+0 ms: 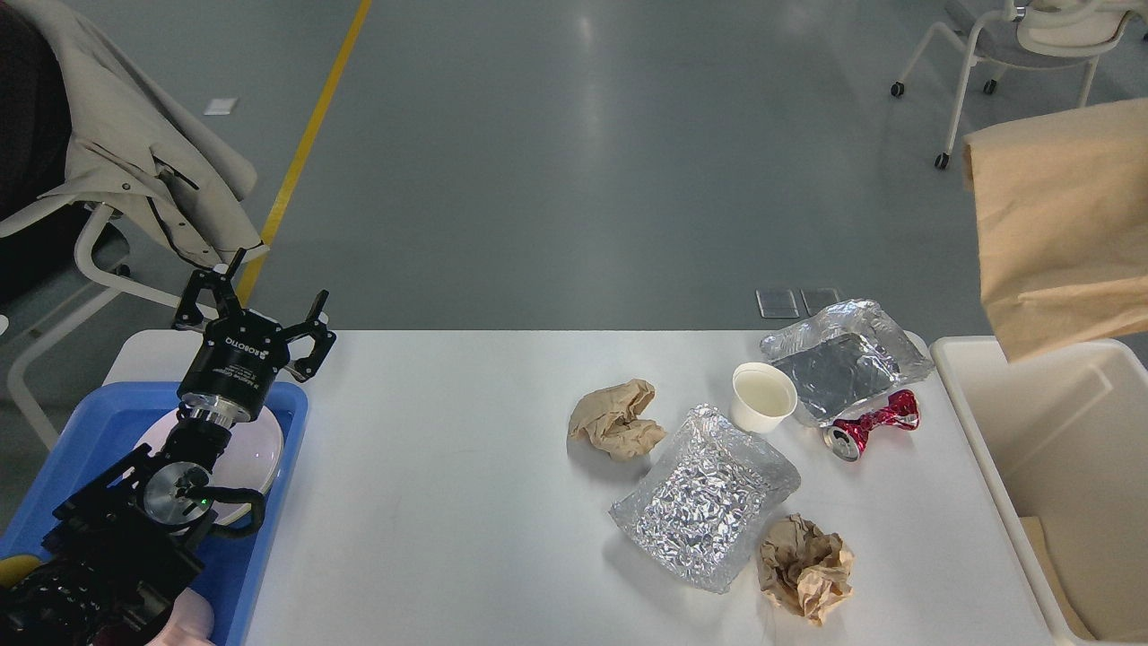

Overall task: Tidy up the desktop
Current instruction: 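Lift the brown paper bag with the right gripper toward the white bin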

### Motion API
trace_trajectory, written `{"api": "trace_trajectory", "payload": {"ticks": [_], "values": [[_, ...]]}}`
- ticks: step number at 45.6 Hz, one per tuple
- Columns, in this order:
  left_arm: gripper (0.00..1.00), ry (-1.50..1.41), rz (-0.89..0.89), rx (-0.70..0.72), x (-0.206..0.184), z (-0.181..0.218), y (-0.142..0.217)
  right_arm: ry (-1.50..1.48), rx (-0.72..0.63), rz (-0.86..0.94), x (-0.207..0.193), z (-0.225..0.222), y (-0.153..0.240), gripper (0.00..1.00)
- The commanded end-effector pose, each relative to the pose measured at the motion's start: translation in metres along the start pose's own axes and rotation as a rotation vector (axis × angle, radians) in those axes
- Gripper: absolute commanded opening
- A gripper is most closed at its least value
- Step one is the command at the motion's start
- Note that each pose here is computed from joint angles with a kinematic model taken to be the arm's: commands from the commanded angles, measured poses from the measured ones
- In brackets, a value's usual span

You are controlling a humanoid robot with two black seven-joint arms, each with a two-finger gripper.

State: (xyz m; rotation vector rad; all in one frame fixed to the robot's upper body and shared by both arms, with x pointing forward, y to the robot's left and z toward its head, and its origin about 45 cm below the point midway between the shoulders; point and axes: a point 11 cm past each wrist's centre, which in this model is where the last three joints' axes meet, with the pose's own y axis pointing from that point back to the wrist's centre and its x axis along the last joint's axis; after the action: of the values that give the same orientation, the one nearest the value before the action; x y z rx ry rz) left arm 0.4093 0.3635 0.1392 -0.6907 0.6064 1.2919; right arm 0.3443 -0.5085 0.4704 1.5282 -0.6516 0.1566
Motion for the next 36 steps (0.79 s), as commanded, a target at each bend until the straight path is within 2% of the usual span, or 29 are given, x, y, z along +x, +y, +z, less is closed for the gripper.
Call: {"api": "trace_trajectory", "payload": {"ticks": [1, 8, 11, 15, 24, 28, 36], "values": [[1.0, 0.0, 0.0, 0.0, 0.0, 0.0, 0.0, 0.016, -0.22, 0.099, -0.008, 0.071, -0.059, 0.0], [1.0, 0.0, 0.0, 0.0, 0.0, 0.0, 0.0, 0.126, -0.518, 0.26, -0.027, 0.172, -0.1, 0.0], [1.0, 0.001, -0.001, 0.001, 0.0, -0.001, 0.0, 0.131, -0.536, 0.267, -0.051, 0.185, -0.133, 0.0], [1.0, 0.001, -0.001, 0.001, 0.0, -0.001, 0.0, 0.077, -0.539, 0.233, -0.105, 0.205, -0.178, 0.0], [1.0, 0.0, 0.0, 0.0, 0.0, 0.0, 0.0, 0.035, -0.495, 0.233, -0.169, 0.197, -0.243, 0.0], [1.0, 0.0, 0.0, 0.0, 0.0, 0.0, 0.0, 0.02, -0.482, 0.237, -0.189, 0.194, -0.256, 0.0], [1.0, 0.0, 0.0, 0.0, 0.0, 0.0, 0.0, 0.001, -0.466, 0.244, -0.196, 0.19, -0.264, 0.0]]}}
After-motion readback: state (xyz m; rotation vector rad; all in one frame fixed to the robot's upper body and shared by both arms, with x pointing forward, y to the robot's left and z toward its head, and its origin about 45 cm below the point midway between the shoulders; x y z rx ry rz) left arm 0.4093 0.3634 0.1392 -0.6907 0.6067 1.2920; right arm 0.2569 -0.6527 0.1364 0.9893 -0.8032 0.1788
